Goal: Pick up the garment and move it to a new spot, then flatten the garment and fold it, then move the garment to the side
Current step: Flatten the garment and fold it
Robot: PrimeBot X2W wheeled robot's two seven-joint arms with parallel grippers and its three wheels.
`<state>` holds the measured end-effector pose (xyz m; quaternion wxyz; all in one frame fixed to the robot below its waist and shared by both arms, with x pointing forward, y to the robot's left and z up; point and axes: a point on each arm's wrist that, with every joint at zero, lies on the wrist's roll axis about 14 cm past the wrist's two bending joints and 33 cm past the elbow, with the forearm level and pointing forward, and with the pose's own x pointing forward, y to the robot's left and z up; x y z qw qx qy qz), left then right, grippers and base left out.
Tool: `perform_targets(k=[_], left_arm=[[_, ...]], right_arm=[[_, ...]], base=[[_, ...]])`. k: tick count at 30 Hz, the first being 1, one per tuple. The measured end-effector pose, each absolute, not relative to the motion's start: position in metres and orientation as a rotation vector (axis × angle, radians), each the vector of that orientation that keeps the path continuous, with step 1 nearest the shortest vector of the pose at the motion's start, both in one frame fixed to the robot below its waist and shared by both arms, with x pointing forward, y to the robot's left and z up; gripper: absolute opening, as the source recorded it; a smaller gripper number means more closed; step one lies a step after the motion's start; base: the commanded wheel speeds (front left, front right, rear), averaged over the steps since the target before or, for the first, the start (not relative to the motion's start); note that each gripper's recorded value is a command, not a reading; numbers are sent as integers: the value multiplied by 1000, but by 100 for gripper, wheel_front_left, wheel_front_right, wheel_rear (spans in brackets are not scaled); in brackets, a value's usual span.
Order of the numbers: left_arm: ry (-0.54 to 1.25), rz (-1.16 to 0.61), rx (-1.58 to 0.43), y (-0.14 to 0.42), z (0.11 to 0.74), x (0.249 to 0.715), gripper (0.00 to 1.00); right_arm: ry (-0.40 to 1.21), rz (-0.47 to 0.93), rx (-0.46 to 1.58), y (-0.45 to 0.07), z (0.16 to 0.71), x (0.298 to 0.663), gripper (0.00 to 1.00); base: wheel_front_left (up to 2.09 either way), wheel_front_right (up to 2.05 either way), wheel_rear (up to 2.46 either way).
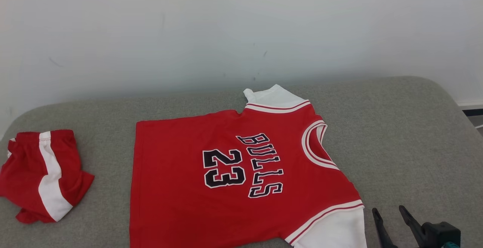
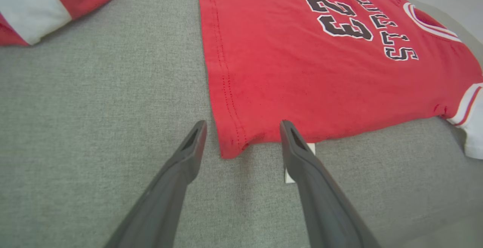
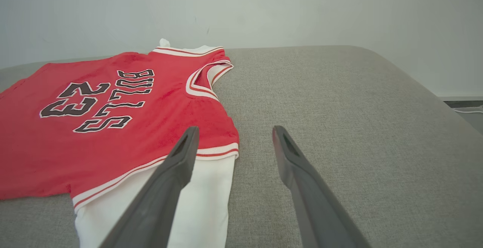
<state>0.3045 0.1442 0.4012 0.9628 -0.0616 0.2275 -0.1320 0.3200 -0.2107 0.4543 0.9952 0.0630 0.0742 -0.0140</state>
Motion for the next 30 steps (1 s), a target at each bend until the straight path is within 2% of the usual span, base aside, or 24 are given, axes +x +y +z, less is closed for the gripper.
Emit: perform_targets(k=[5,8,10,12,14,15,16,21,30], left_arm=[[509,-272,-146,143,391,307,100],[521,-278,-149,141,390,310,85],[548,-279,-146,140,384,309,48],[572,-282,-144,140,378,306,31],[580,-279,-144,141,376,305,22],[589,-276,-144,141,373,304,8],[600,-276,-146,141,371,302,0],[613,-287,-150,138,367,302,0],[523,-276,-132,145,384,318,0]], right_arm=[[165,-33,126,-212,451,319,100],[176,-34,126,-213,449,319,100],[179,-33,126,-212,448,319,100],[189,-32,126,-212,447,319,100],[190,-31,126,-212,447,319,100],[192,-30,126,-211,446,319,100],[195,-30,126,-211,446,319,100],[234,-16,160,-207,440,319,100],[390,41,183,-194,414,305,100]], base=[[0,0,0],[0,0,0],[0,0,0],[0,0,0],[0,0,0],[0,0,0],[0,0,0],[0,0,0],[0,0,0]])
